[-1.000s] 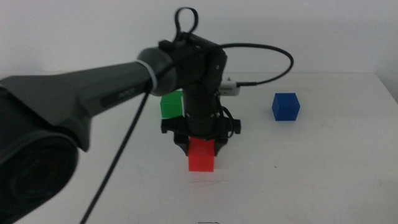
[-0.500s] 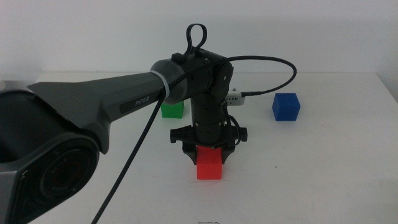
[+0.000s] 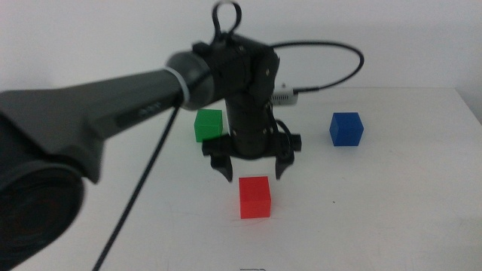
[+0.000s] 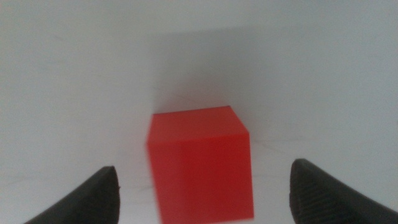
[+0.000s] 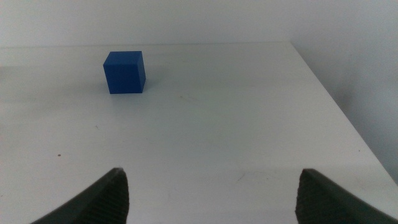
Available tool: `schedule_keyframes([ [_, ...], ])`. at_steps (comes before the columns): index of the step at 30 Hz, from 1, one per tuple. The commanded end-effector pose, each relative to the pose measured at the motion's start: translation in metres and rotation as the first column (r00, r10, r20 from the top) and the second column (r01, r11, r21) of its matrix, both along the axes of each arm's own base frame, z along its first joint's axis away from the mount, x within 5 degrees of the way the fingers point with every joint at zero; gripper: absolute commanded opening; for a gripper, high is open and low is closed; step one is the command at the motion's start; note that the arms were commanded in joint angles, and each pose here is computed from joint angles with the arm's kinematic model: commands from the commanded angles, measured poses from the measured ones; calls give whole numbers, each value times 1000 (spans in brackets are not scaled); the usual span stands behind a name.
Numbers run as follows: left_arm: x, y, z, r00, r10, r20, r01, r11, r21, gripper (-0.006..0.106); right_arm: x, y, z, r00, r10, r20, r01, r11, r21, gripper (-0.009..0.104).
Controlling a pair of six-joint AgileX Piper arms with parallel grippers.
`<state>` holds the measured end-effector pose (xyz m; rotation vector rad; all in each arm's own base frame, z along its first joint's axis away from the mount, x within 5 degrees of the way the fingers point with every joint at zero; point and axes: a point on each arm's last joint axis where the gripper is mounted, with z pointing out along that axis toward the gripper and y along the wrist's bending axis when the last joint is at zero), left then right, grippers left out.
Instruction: Stack red cubes first, then green, then blue cubes in a specific spot.
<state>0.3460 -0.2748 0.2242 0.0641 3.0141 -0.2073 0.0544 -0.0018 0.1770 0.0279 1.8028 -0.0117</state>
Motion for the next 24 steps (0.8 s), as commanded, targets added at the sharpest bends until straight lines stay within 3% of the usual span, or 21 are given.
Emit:
schedule_keyframes([
  [1, -9, 11, 57, 993, 19, 120, -14, 999, -41, 94, -1, 0, 14, 993, 0, 117, 2, 1000, -18, 87],
  [7, -15, 37, 94, 973, 21, 228, -31, 999, 39, 94, -1, 0, 14, 993, 0, 117, 2, 1000, -18, 87],
  [15, 16, 76, 123, 954, 7, 301, -9, 1000, 4, 94, -1, 0, 14, 993, 0, 117, 2, 1000, -18, 87],
  [24, 77, 97, 109, 936, 27, 351, -31, 1000, 4, 94, -1, 0, 14, 993, 0, 117, 2, 1000, -18, 87],
])
